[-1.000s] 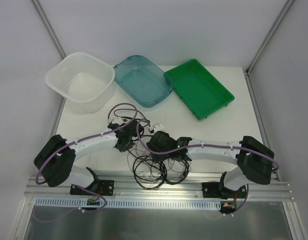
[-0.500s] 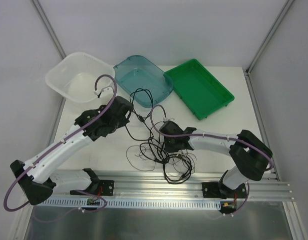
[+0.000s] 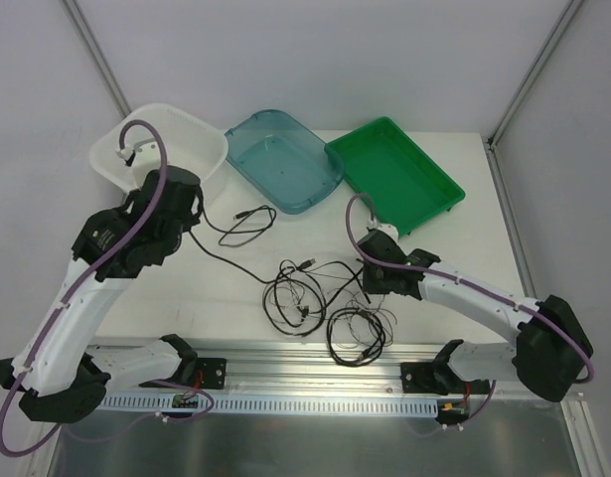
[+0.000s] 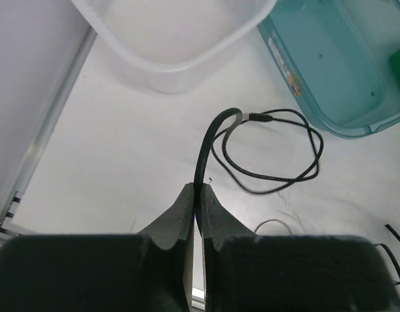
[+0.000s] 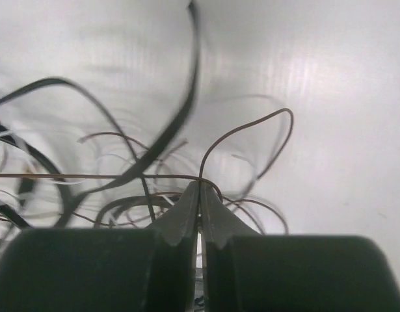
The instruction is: Untangle the cables
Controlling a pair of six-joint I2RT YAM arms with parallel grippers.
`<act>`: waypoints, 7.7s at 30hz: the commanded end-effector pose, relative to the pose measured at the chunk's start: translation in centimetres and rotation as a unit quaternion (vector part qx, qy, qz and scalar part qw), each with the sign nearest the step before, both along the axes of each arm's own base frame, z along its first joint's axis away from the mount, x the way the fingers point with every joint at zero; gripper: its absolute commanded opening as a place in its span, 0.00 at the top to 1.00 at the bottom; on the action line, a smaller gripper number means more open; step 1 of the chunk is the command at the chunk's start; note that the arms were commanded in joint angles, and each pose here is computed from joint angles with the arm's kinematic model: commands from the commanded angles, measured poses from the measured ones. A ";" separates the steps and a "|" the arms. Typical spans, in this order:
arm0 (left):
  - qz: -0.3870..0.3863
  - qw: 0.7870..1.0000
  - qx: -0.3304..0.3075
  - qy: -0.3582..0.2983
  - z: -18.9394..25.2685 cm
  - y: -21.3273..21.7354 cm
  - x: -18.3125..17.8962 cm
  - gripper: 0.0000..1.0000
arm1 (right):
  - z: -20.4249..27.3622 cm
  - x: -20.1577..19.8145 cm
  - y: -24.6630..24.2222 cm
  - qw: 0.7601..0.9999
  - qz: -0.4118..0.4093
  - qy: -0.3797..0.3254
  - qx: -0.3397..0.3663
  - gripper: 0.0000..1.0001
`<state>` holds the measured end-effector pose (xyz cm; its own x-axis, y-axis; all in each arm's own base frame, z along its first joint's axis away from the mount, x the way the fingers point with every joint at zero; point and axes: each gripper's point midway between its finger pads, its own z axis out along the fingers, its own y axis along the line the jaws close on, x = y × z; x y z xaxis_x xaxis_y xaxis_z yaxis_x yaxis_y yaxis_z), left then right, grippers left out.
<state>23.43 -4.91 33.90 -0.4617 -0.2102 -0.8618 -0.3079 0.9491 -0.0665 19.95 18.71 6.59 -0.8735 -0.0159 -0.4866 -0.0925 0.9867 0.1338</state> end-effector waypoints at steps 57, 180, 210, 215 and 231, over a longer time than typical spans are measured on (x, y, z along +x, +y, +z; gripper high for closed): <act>-0.084 0.995 -0.020 0.046 -1.9 0.0 -4.6 1.00 | 1.9 2.9 8.8 0.978 0.154 -0.142 -0.021 0.99; -0.290 0.955 -0.069 0.006 -3.5 -8.7 -1.1 0.01 | 6.5 -5.0 1.9 0.951 0.263 -0.144 0.070 0.28; -0.428 0.855 0.088 0.280 -30.5 -24.0 0.6 0.10 | 6.3 -5.0 -5.3 0.973 0.099 -0.199 0.060 0.10; -0.408 0.862 0.079 0.288 -32.1 -22.5 0.7 0.14 | 6.4 -5.1 -5.5 0.973 0.094 -0.199 0.063 0.10; -0.390 0.862 0.089 0.310 -34.3 -21.9 0.7 0.64 | 6.9 -5.0 -5.1 0.974 0.087 -0.197 0.076 0.10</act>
